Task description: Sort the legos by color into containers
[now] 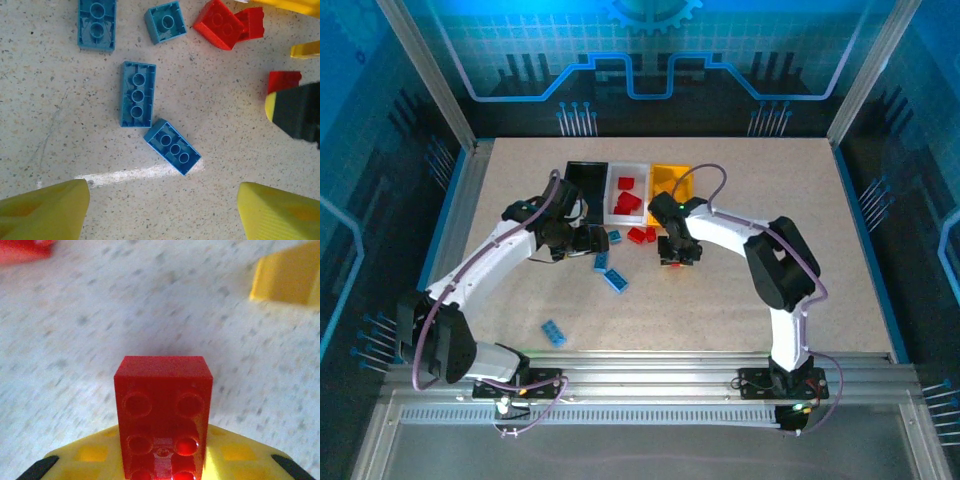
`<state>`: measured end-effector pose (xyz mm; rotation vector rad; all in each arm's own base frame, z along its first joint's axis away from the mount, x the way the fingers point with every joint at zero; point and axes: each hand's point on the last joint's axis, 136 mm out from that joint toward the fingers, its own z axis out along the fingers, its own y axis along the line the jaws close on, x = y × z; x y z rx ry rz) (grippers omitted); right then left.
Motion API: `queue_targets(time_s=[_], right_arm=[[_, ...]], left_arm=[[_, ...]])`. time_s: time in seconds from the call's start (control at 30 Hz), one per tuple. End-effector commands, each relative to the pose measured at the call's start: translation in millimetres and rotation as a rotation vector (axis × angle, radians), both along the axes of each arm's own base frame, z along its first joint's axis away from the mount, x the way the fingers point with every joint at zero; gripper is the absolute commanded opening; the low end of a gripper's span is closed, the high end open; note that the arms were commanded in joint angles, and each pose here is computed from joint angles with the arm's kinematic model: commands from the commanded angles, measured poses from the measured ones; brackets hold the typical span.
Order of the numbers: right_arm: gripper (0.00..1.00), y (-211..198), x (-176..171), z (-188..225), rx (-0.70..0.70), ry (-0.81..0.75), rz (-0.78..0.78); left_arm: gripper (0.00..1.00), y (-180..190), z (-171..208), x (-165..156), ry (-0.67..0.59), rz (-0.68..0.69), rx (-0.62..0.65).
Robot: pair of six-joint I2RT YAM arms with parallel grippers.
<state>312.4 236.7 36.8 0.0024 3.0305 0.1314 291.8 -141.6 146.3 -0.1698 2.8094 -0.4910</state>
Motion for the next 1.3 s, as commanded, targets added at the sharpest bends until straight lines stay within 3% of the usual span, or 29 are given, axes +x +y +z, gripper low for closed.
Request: queue_targets(time_s=[0.0, 0.33, 0.57, 0.93, 1.27], right_arm=[[0.33, 24.8, -2.4, 40.6, 0.118, -0.068, 0.079], [0.33, 87.0, 52.9, 81.0, 0.310, -0.143, 0.175], [0.33, 108.4, 92.8, 95.9, 0.391, -0.183, 0.167], [0.32, 115.8, 135.6, 98.4, 0.473, -0.230, 0.167], [0.32, 98.8, 167.2, 105.6, 0.496, -0.216, 0.137]], left_arm=[[0.79, -3.5, -3.2, -2.1, 0.015, -0.001, -0.028], [0.79, -0.6, -11.8, -12.1, 0.051, 0.013, -0.026], [0.79, 1.1, -13.3, -11.6, 0.088, 0.040, -0.010], [0.79, -5.9, -22.5, -13.1, 0.101, 0.113, -0.089], [0.80, -1.5, -22.6, -9.8, 0.089, 0.178, -0.075]])
